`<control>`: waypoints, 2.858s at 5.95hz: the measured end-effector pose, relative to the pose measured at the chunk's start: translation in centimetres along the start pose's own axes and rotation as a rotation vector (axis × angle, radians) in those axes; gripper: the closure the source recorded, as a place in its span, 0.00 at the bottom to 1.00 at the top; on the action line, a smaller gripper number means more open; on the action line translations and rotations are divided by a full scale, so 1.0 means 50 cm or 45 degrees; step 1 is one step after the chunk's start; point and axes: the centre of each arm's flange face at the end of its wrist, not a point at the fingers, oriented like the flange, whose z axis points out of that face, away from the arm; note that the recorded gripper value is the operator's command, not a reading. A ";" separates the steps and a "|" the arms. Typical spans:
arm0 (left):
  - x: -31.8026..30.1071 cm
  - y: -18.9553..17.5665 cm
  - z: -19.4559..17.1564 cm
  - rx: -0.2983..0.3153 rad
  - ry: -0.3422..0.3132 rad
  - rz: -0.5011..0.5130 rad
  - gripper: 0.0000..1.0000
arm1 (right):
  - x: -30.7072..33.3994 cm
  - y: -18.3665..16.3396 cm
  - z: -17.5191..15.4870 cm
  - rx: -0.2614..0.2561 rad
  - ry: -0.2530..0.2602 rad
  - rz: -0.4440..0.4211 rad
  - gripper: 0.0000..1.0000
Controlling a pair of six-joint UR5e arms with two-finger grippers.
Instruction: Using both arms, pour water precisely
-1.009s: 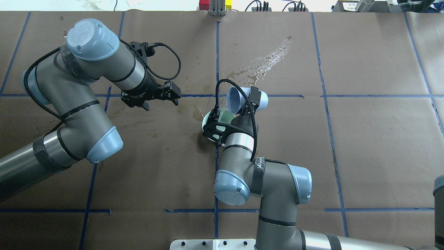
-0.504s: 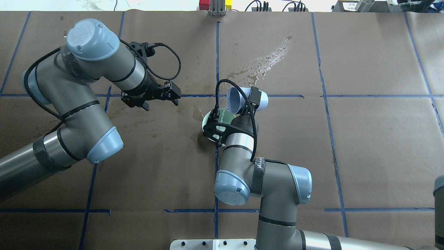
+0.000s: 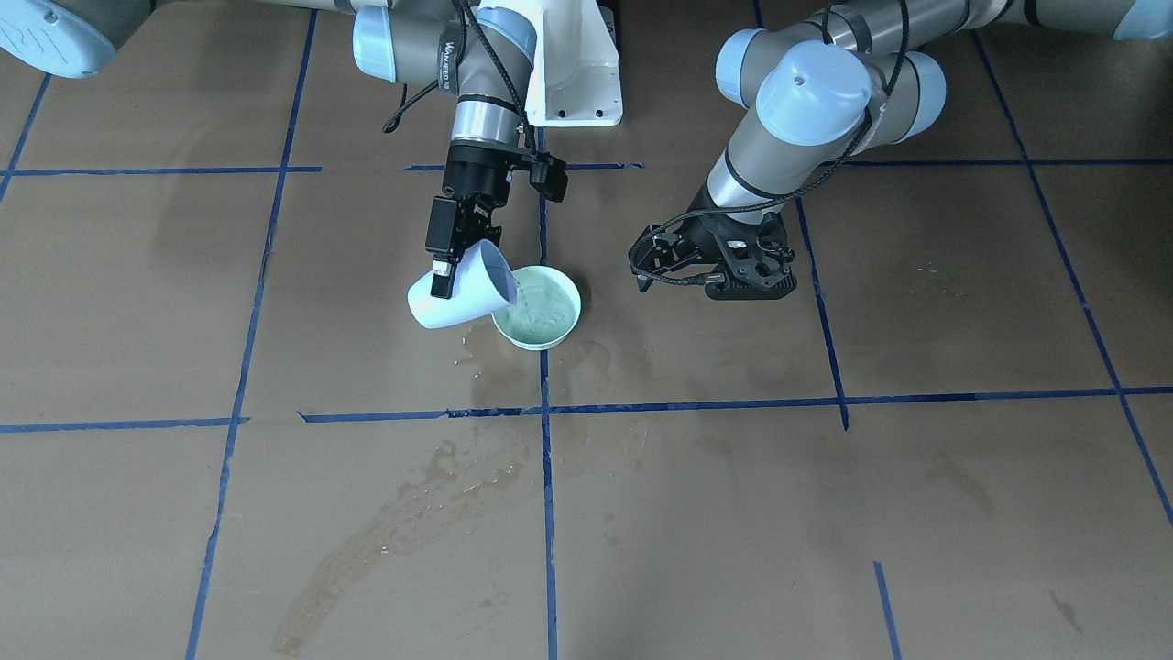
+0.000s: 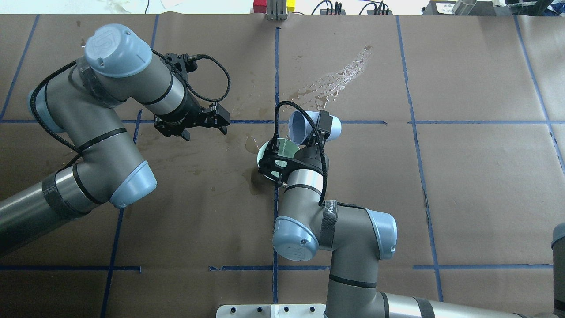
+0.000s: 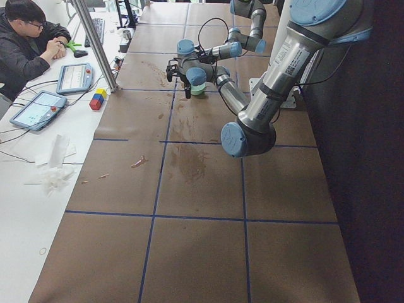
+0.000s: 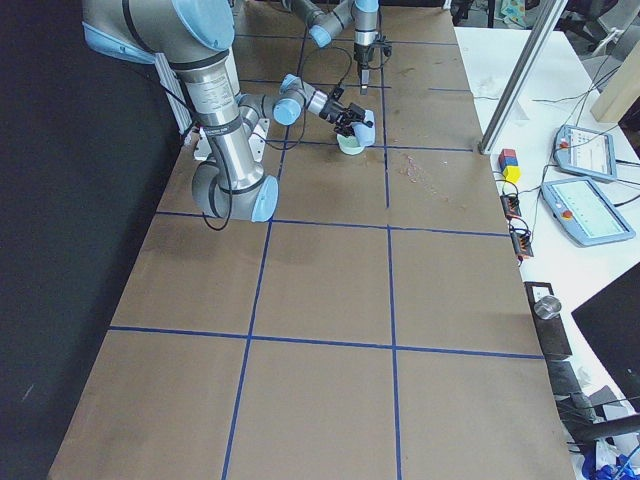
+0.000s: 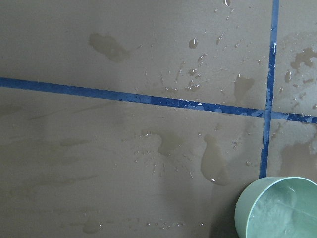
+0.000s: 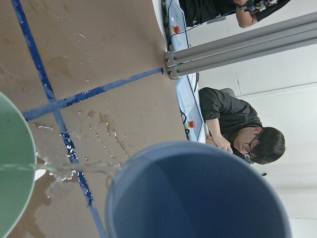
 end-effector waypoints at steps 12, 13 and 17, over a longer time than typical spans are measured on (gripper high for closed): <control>0.001 0.002 -0.008 0.006 0.007 0.000 0.00 | 0.105 0.020 -0.038 0.071 -0.291 0.986 1.00; 0.000 0.002 -0.008 0.007 0.007 0.000 0.00 | 0.120 0.054 -0.033 0.056 -0.307 1.085 1.00; 0.000 0.003 -0.008 0.008 0.007 0.000 0.00 | 0.160 0.251 0.017 -0.044 -0.341 1.407 1.00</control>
